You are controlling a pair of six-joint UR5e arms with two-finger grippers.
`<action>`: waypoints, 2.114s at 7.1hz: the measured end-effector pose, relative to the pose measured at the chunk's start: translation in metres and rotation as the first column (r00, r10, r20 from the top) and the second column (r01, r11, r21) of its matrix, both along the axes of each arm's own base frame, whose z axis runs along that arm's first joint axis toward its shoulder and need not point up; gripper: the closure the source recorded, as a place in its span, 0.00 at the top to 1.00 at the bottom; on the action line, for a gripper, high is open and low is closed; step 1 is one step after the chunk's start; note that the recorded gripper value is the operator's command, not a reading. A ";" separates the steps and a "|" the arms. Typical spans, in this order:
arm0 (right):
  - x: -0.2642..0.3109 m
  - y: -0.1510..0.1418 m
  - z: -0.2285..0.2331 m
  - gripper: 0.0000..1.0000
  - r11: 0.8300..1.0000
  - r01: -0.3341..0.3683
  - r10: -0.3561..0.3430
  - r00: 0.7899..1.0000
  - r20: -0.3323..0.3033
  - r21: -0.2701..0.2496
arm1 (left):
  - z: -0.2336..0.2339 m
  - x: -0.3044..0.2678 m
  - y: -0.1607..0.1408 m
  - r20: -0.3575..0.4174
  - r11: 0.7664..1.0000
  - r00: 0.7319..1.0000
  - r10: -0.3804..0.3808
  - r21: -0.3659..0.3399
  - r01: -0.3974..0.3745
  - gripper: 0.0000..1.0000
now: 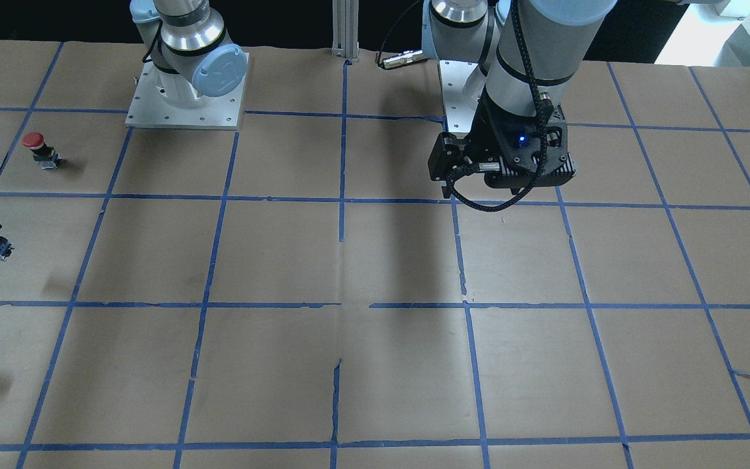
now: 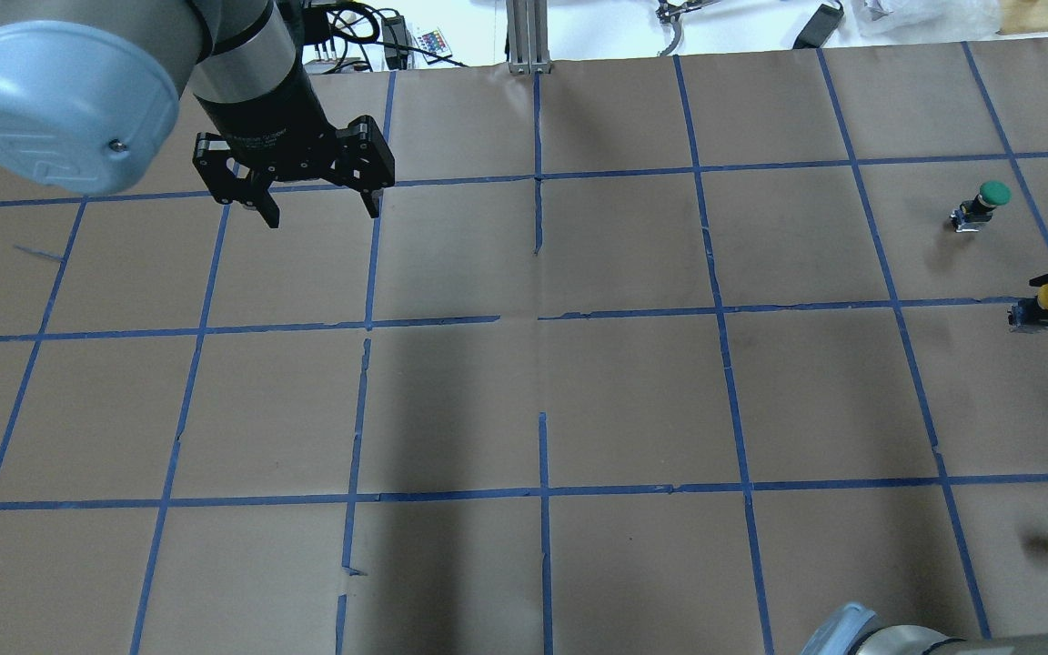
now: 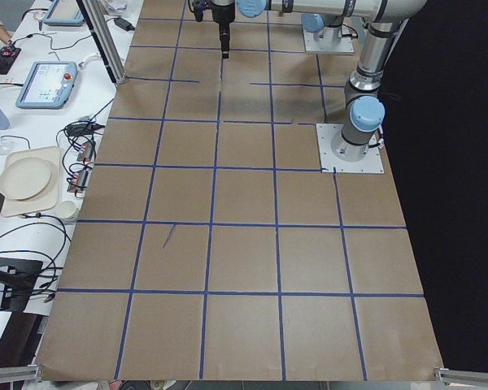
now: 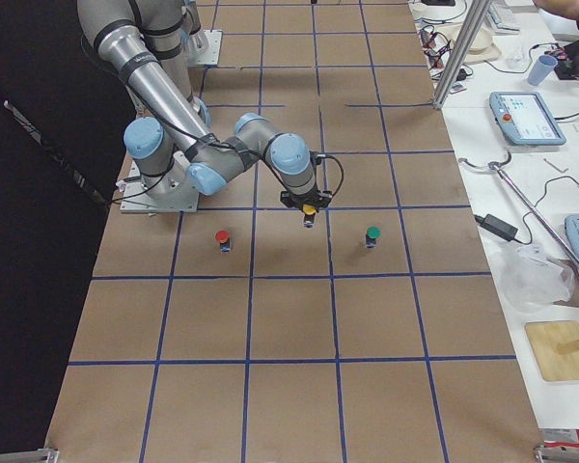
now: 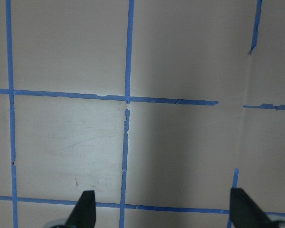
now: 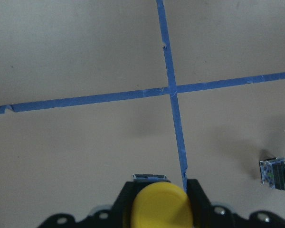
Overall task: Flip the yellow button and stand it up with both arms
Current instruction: 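Lower the button upright onto the table with the right gripper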
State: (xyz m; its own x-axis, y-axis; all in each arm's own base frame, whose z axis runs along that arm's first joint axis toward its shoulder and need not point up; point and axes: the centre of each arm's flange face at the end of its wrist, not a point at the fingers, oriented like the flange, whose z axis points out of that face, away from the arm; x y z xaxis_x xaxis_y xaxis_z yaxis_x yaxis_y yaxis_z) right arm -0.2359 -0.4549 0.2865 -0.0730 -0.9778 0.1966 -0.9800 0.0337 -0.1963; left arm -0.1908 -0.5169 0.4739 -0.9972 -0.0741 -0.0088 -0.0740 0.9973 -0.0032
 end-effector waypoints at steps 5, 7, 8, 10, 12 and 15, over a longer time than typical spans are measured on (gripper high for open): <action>-0.020 -0.002 -0.038 0.25 0.996 -0.093 0.093 0.996 0.010 0.009 | -0.002 0.003 -0.013 0.000 1.000 1.000 0.004 -0.015 -0.004 1.00; -0.025 0.002 -0.045 0.34 0.997 -0.077 0.076 0.997 0.021 0.026 | -0.002 0.006 -0.015 0.001 1.000 1.000 -0.013 -0.017 0.013 1.00; -0.026 0.002 -0.050 0.38 0.997 -0.074 0.073 0.997 0.029 0.034 | -0.002 0.006 -0.016 -0.001 1.000 1.000 -0.017 -0.018 0.017 1.00; -0.026 0.002 -0.055 0.69 0.997 -0.070 0.068 0.997 0.043 0.044 | 0.001 0.006 -0.017 -0.011 1.000 1.000 -0.019 -0.023 0.019 1.00; -0.026 0.002 -0.059 0.87 0.996 -0.069 0.066 0.996 0.052 0.050 | 0.002 0.007 -0.017 -0.006 1.000 1.000 -0.019 -0.026 0.019 1.00; -0.026 0.002 -0.056 0.99 0.998 -0.004 0.001 0.998 0.059 0.064 | 0.003 0.007 -0.017 -0.009 0.999 1.000 -0.019 -0.026 0.018 1.00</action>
State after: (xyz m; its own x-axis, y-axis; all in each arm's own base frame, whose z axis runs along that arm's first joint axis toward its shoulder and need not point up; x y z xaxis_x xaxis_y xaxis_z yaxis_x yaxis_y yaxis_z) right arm -0.2623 -0.4533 0.2309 -0.0801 -0.9883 0.1295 -0.9670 0.0455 -0.2508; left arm -0.1840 -0.5341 0.4765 -0.9984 -0.0558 0.0021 -0.0558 0.9980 -0.0289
